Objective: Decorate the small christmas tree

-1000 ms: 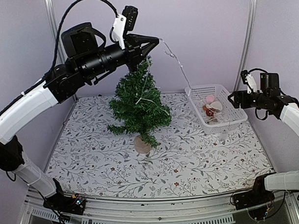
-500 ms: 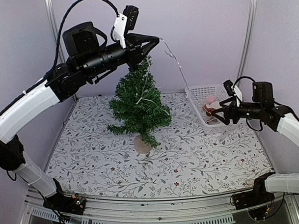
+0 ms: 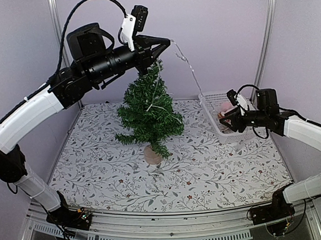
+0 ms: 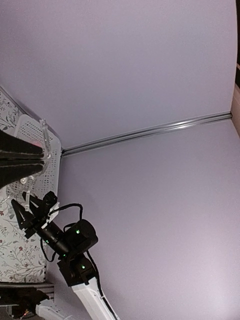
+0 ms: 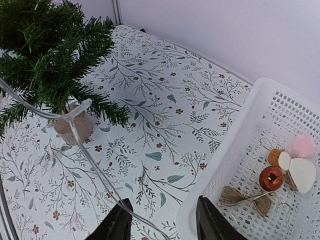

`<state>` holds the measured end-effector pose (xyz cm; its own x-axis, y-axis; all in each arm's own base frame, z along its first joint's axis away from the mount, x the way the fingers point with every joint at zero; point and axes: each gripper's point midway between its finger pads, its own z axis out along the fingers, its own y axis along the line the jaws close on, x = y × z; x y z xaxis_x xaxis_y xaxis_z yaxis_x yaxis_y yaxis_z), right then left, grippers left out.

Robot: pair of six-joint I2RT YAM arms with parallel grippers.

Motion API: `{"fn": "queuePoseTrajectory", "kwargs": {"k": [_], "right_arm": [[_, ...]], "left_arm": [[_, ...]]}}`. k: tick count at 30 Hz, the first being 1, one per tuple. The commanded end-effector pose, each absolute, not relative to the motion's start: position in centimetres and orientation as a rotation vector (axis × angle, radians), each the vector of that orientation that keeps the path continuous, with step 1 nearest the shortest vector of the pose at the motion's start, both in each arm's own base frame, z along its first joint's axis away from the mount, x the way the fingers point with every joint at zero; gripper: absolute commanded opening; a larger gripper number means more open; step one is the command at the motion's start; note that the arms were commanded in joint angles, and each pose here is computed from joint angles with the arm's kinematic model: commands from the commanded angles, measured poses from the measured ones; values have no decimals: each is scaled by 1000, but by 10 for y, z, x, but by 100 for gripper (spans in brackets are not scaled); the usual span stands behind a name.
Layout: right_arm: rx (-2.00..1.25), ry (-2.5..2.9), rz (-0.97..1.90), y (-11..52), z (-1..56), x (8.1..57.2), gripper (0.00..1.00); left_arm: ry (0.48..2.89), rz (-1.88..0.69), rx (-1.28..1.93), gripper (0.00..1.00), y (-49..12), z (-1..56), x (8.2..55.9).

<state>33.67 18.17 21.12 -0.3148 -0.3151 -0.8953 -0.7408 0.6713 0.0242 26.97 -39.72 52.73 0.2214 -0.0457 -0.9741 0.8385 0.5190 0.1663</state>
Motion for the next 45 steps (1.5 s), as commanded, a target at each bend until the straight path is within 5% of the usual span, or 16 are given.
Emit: {"fn": "queuePoseTrajectory", "kwargs": {"k": [1, 8, 27, 45], "right_arm": [[-829, 1867, 471, 184, 220, 355, 40], [-809, 1899, 426, 181, 210, 363, 0], [-701, 1542, 299, 165, 395, 352, 0], [-625, 1475, 205, 153, 429, 364, 0]], "left_arm": [[1182, -718, 799, 0, -386, 537, 271], [1192, -716, 794, 0, -380, 534, 272], [1172, -771, 831, 0, -344, 509, 228], [1107, -944, 1066, 0, -407, 511, 166]]}}
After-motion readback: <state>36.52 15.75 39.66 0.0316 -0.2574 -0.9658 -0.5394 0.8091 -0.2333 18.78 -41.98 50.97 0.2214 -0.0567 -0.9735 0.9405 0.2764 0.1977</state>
